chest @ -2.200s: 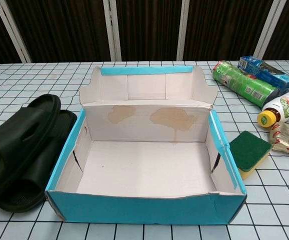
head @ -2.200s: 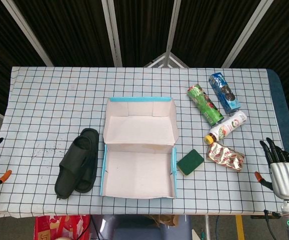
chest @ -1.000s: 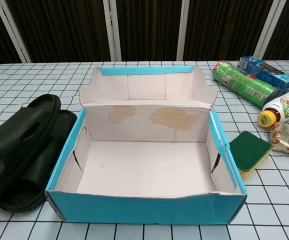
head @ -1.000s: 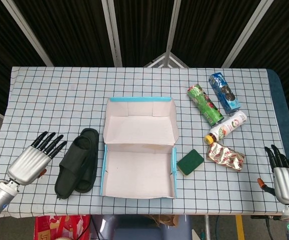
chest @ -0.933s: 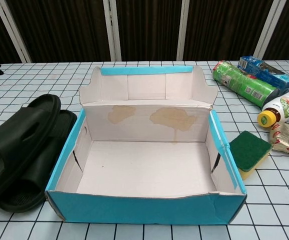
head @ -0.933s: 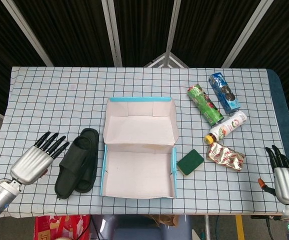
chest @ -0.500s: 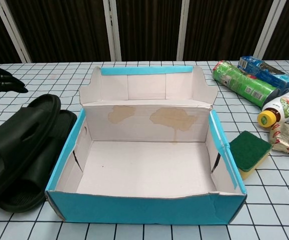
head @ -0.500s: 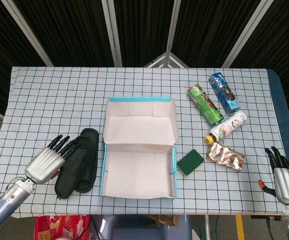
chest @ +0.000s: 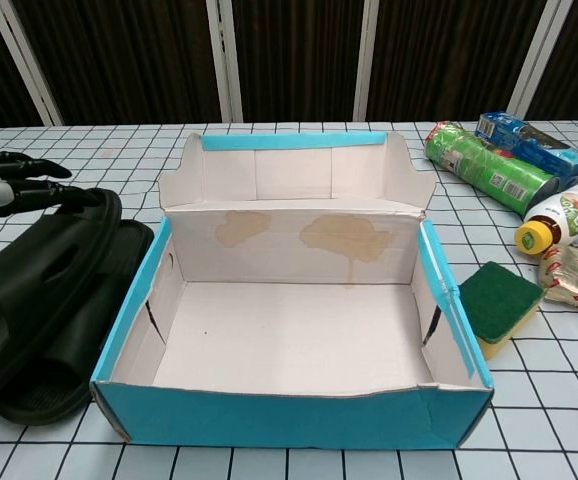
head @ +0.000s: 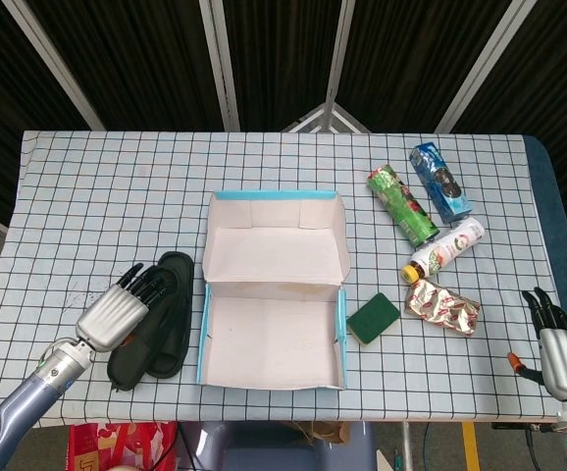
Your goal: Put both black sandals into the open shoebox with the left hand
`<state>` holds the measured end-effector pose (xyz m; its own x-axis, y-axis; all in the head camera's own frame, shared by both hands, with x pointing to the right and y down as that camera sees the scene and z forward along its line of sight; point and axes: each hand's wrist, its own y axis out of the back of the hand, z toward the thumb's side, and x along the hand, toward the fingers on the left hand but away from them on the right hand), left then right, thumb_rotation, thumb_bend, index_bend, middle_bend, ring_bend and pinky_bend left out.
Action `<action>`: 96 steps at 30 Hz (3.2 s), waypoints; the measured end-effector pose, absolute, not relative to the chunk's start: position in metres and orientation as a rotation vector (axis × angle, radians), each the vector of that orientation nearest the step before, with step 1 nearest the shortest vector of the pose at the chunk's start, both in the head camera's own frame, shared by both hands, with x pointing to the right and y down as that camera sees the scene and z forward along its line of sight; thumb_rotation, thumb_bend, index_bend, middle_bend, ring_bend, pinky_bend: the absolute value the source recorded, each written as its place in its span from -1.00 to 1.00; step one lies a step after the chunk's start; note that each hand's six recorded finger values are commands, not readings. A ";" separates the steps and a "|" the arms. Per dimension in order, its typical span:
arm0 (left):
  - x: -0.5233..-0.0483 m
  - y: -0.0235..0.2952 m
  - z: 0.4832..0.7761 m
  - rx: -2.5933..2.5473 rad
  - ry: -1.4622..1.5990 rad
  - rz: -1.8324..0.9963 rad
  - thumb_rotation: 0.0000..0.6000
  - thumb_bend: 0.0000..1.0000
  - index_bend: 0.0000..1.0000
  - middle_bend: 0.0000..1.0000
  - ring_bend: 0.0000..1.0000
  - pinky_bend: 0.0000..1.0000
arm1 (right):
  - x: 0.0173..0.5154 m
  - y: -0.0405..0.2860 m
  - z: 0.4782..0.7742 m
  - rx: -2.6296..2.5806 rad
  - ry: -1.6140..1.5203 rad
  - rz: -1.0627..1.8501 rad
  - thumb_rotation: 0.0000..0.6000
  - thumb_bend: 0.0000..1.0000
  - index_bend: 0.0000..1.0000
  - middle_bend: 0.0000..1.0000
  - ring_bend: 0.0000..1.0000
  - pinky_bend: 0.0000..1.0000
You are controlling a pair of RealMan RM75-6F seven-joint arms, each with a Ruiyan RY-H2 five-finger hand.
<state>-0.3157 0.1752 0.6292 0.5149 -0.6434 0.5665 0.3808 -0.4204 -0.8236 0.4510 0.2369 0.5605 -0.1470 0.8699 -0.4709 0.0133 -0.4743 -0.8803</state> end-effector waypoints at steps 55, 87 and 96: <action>-0.098 0.144 0.523 -0.892 -0.107 -0.276 1.00 -0.21 -0.02 -0.01 -0.87 -0.72 | 0.458 0.240 0.563 -1.529 -1.033 1.756 1.00 -0.53 -0.80 -0.85 -0.62 -0.50; -0.040 0.179 0.596 -1.133 -0.208 -0.307 1.00 -0.21 -0.03 -0.01 -0.87 -0.69 | 0.464 0.240 0.568 -1.540 -1.030 1.805 1.00 -0.53 -0.80 -0.85 -0.62 -0.50; -0.041 0.178 0.616 -1.134 -0.240 -0.334 1.00 -0.21 -0.04 -0.03 -0.87 -0.69 | 0.465 0.240 0.569 -1.537 -1.033 1.814 1.00 -0.53 -0.80 -0.85 -0.62 -0.50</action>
<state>-0.0406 0.1780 0.6157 0.9252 -0.1382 0.3535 0.3791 0.3821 -0.8428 0.4652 0.2401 0.5685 -0.2017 0.8031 -0.5606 0.0726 -0.5586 -0.8263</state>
